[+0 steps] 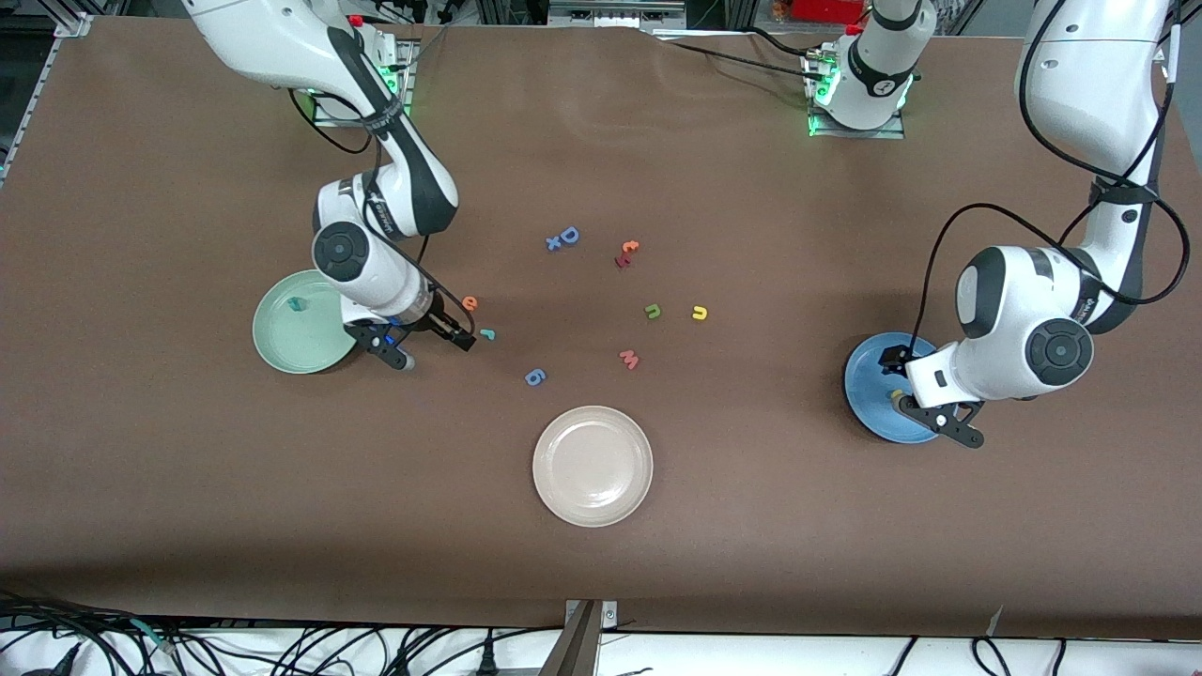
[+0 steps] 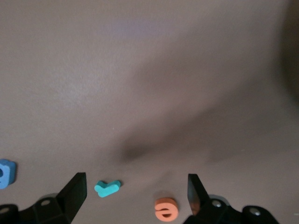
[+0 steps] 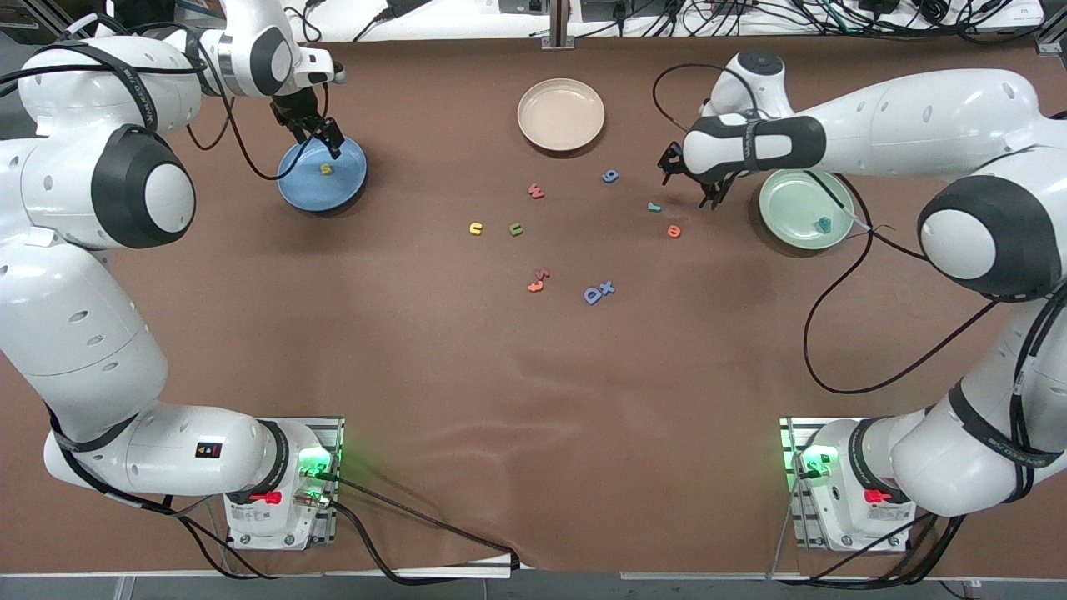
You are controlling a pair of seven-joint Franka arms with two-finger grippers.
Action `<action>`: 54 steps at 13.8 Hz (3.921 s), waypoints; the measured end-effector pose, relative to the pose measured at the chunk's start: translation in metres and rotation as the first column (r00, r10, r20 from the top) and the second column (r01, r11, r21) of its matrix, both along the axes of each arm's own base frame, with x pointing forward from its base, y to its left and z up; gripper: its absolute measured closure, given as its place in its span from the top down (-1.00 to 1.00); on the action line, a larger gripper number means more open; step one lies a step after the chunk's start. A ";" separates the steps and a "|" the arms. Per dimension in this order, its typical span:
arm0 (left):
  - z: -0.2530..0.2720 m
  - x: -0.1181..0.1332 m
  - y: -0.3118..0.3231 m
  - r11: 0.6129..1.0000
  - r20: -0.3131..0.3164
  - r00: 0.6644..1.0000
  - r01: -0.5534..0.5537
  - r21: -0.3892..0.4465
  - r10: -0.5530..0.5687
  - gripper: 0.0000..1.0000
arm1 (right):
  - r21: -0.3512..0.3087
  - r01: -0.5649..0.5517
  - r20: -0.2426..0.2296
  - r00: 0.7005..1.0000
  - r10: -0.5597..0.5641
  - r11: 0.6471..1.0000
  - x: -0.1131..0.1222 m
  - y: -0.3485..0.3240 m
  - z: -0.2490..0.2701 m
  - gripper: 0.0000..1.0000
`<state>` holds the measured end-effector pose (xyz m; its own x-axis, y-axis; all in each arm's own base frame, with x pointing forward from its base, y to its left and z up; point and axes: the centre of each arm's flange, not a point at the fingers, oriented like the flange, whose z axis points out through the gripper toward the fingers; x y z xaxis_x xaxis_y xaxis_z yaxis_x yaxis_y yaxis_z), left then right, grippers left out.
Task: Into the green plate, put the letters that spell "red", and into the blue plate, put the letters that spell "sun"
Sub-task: 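Grasp the orange letter with the right gripper while the left gripper reaches yellow u, then drop the orange letter on the green plate while the left gripper grasps yellow u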
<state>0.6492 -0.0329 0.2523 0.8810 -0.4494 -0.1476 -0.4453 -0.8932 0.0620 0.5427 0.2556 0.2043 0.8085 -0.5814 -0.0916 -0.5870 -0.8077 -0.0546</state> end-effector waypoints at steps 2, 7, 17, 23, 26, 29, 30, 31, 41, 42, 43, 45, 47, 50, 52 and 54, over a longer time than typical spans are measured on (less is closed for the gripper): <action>-0.002 -0.003 -0.025 1.000 -0.006 1.000 -0.021 -0.008 0.021 1.00 | -0.004 0.003 -0.006 1.000 -0.003 1.000 -0.007 0.013 -0.008 0.92; -0.014 -0.023 -0.099 0.995 0.000 0.996 -0.089 -0.039 0.089 1.00 | -0.024 -0.015 -0.047 0.999 0.014 1.000 -0.028 0.021 -0.025 0.92; -0.033 -0.121 -0.257 0.983 0.066 0.981 -0.183 0.018 0.182 1.00 | -0.038 -0.026 -0.072 0.997 0.024 0.999 -0.045 0.019 -0.032 0.07; -0.036 -0.144 -0.292 0.975 0.132 0.966 -0.223 -0.008 0.223 1.00 | -0.037 -0.026 -0.070 0.997 0.024 0.999 -0.046 0.019 -0.028 -0.44; -0.049 -0.155 -0.298 0.976 0.162 0.963 -0.212 -0.046 0.216 1.00 | -0.057 -0.034 -0.109 0.994 0.028 0.998 -0.037 -0.002 -0.008 -0.44; -0.062 -0.169 -0.311 0.979 0.154 0.967 -0.198 -0.044 0.203 1.00 | -0.062 -0.100 -0.189 0.978 0.086 0.993 -0.017 -0.069 0.050 -0.44; -0.064 -0.172 -0.313 0.980 0.151 0.968 -0.195 -0.041 0.199 1.00 | -0.051 -0.125 -0.202 0.973 0.112 0.991 -0.013 -0.094 0.065 -0.44; -0.065 -0.174 -0.314 0.980 0.149 0.969 -0.193 -0.039 0.197 1.00 | -0.039 -0.150 -0.208 0.968 0.139 0.988 -0.009 -0.119 0.074 -0.44; -0.080 -0.179 -0.310 0.986 0.152 0.974 -0.166 -0.012 0.165 0.77 | -0.028 -0.303 -0.230 0.929 0.289 0.953 -0.011 -0.229 0.027 -0.44; -0.083 -0.179 -0.310 0.986 0.151 0.975 -0.166 -0.012 0.166 0.77 | -0.033 -0.307 -0.232 0.928 0.291 0.951 -0.014 -0.231 0.019 -0.44; -0.084 -0.179 -0.310 0.986 0.152 0.974 -0.166 -0.014 0.166 0.67 | -0.035 -0.308 -0.234 0.927 0.292 0.951 -0.016 -0.232 0.015 -0.44; -0.085 -0.179 -0.310 0.986 0.155 0.974 -0.166 -0.018 0.167 0.51 | -0.035 -0.309 -0.235 0.927 0.292 0.950 -0.017 -0.233 0.013 -0.14; -0.082 -0.177 -0.311 0.986 0.161 0.973 -0.166 -0.024 0.168 0.06 | -0.034 -0.308 -0.226 0.929 0.293 0.951 -0.015 -0.232 0.017 0.26; -0.081 -0.176 -0.311 0.986 0.163 0.972 -0.167 -0.026 0.169 -0.22 | -0.038 -0.267 -0.188 0.948 0.256 0.963 -0.007 -0.218 0.035 0.89; -0.081 -0.176 -0.310 0.985 0.164 0.972 -0.168 -0.026 0.170 -0.28 | -0.046 -0.216 -0.155 0.966 0.206 0.975 0.002 -0.180 0.050 0.92; -0.080 -0.175 -0.310 0.985 0.165 0.971 -0.169 -0.026 0.171 -0.45 | -0.035 -0.152 -0.119 0.982 0.147 0.988 0.011 -0.131 0.064 0.90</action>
<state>0.4738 -0.3427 0.1724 0.9564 -0.2920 0.0118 -0.2921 -0.9563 0.0108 0.5536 0.1243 0.2682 0.8717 -0.4606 -0.1673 -0.4601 -0.8868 0.0439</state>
